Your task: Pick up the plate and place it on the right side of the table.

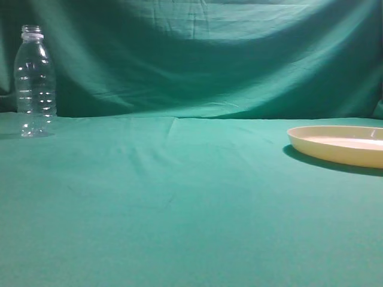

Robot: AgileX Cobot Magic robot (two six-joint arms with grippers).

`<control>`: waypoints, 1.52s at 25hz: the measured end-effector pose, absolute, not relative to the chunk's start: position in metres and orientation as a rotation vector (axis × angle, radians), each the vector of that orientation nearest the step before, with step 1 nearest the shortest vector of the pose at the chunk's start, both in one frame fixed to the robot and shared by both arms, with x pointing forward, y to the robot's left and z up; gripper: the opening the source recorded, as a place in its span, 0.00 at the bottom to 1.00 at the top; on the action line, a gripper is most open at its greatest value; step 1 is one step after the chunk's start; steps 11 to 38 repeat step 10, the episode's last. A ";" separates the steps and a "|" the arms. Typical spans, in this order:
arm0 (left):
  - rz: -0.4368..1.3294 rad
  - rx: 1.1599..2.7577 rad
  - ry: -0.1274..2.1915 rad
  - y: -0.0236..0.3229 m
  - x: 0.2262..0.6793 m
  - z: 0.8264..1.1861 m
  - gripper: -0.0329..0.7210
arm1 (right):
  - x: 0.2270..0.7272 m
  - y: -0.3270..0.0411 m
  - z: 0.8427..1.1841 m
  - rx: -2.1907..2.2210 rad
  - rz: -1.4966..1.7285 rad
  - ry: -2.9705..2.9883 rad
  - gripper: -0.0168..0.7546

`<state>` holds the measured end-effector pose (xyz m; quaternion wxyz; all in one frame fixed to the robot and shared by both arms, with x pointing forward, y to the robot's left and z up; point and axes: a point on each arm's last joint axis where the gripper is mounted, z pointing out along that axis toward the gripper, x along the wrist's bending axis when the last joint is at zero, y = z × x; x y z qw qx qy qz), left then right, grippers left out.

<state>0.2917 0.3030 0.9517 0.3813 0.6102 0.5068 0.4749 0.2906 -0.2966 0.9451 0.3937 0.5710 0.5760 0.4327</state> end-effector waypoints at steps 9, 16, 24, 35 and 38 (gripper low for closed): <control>1.212 1.557 1.293 0.303 0.292 0.952 0.04 | 0.291 -0.297 0.945 1.454 1.101 1.455 0.02; 1.212 1.557 1.293 0.303 0.292 0.952 0.04 | 0.291 -0.297 0.945 1.454 1.101 1.455 0.02; 1.212 1.557 1.293 0.303 0.292 0.952 0.04 | 0.291 -0.297 0.945 1.454 1.101 1.455 0.02; 1.212 1.557 1.293 0.303 0.292 0.952 0.04 | 0.291 -0.297 0.945 1.454 1.101 1.455 0.02; 1.212 1.557 1.293 0.303 0.292 0.952 0.04 | 0.291 -0.297 0.945 1.454 1.101 1.455 0.02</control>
